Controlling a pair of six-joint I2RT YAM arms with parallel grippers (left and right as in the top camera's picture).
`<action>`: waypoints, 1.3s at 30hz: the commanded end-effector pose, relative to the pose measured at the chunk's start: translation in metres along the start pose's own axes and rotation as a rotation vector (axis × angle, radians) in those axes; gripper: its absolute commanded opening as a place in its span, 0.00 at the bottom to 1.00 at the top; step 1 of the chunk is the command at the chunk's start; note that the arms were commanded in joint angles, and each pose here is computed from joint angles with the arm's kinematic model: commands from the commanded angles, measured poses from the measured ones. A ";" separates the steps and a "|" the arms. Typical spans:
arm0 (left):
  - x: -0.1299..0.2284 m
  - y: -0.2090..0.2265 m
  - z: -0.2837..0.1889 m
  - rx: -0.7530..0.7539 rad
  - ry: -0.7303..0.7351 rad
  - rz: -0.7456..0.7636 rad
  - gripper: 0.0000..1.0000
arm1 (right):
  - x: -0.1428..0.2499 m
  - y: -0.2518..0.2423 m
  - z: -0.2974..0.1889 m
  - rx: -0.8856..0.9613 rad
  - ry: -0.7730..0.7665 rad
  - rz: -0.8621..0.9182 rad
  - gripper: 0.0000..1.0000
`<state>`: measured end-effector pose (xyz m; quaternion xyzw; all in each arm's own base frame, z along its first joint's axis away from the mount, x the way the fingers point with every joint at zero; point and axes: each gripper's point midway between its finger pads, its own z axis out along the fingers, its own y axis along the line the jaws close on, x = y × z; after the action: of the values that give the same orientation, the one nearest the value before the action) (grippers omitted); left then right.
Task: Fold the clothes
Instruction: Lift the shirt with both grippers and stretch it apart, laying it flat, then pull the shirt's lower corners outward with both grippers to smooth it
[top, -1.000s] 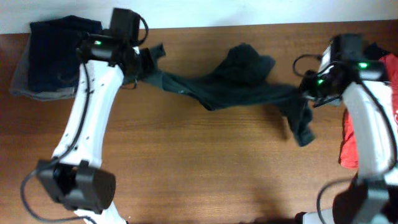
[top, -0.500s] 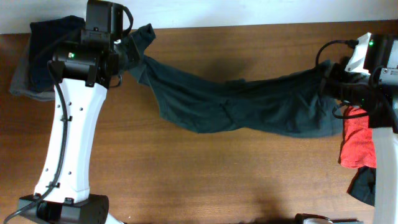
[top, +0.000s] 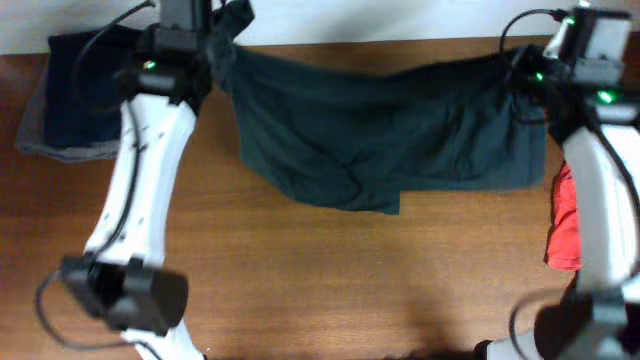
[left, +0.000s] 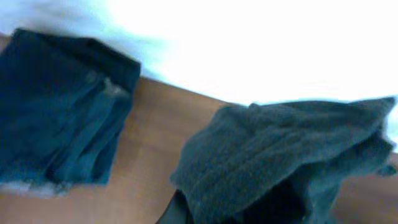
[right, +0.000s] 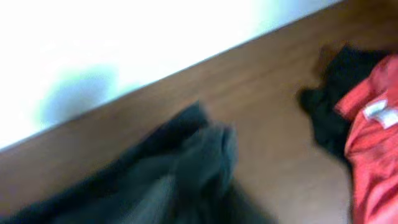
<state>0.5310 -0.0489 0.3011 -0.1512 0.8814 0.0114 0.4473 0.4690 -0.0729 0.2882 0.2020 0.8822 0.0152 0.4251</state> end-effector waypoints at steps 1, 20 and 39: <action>0.021 -0.007 0.060 -0.032 0.023 0.088 0.22 | 0.011 -0.038 0.058 0.205 0.027 -0.003 0.88; 0.168 -0.009 0.026 0.085 0.688 0.047 0.99 | 0.079 -0.075 -0.023 0.291 0.360 0.077 0.99; 0.291 -0.043 -0.030 0.055 1.081 0.041 0.91 | 0.105 -0.070 -0.035 0.265 0.480 0.085 0.99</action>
<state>0.3668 -0.1657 0.0999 -0.0624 0.9938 -0.0750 -0.0532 0.3596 -0.0960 0.2151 0.2793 0.9444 -0.0399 0.1691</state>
